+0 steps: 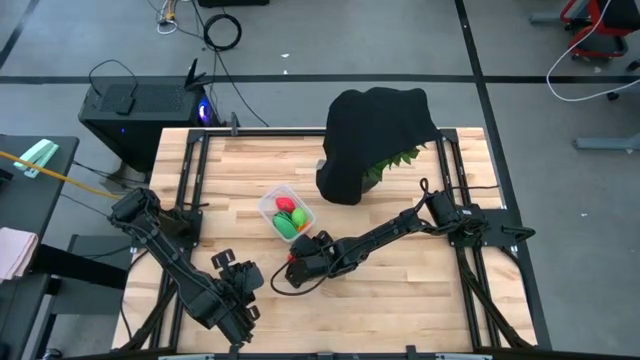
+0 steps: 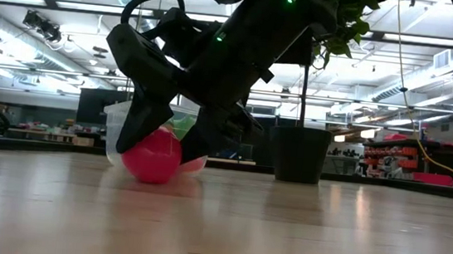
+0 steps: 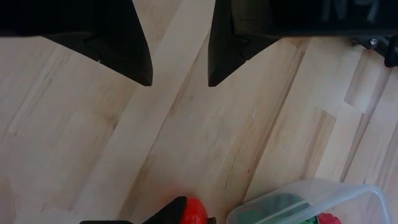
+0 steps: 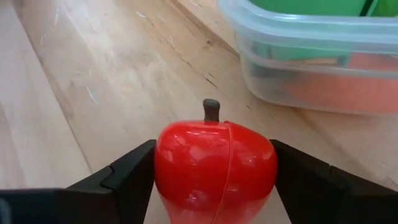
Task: Pick and placing Produce into tupperware
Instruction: Put the red apple into the transparent bin
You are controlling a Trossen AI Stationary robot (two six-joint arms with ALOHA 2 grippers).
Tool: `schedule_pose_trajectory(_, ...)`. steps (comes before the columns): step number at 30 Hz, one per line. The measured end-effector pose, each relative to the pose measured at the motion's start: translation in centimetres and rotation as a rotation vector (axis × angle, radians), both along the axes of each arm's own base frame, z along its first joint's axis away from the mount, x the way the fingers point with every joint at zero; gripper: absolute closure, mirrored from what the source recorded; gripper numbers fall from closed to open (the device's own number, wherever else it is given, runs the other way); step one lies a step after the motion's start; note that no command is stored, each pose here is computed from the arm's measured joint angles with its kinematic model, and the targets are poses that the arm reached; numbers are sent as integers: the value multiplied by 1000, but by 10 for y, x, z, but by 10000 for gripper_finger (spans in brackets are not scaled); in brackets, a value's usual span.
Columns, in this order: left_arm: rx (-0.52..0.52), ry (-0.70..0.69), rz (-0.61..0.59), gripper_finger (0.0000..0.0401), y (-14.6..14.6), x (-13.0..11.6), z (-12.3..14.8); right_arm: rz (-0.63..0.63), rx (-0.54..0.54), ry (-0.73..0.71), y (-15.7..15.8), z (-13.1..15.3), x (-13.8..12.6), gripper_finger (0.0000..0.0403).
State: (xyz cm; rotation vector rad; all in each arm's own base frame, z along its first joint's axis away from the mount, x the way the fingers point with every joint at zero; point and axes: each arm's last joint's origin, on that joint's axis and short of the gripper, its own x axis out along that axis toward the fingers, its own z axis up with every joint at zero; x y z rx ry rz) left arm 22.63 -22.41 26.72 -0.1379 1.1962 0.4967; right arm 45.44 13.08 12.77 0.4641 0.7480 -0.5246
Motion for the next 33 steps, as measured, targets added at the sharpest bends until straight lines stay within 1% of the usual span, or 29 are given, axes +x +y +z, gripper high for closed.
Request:
schedule_pose_trajectory(5, 1, 0, 0, 239, 0, 0, 0, 29, 28, 9, 2, 0, 0, 112)
schedule_pose_trajectory(12, 1, 1, 0, 239, 0, 0, 0, 83, 69, 2, 15, 7, -4, 113)
schedule_pose_trajectory(16, 2, 2, 0, 239, 0, 0, 0, 107, 85, -70, 23, 21, -3, 113)
schedule_pose_trajectory(19, 2, 2, 0, 239, 0, 0, 0, 143, 65, -108, 26, 33, -1, 113)
schedule_pose_trajectory(23, 2, 2, 0, 239, 0, 0, 0, 219, -11, -170, 30, 60, 11, 113)
schedule_pose_trajectory(26, 2, 2, 1, 239, 0, 0, 0, 221, -136, -206, 25, 78, 19, 113)
schedule_pose_trajectory(29, 1, 1, 1, 239, 0, 0, 0, 223, -252, -212, 11, 92, 27, 113)
schedule_pose_trajectory(31, 1, 1, 1, 239, 0, 0, 0, 210, -280, -206, -3, 95, 31, 113)
schedule_pose_trajectory(33, 1, 1, 0, 239, 0, 0, 0, 178, -282, -167, -19, 92, 33, 113)
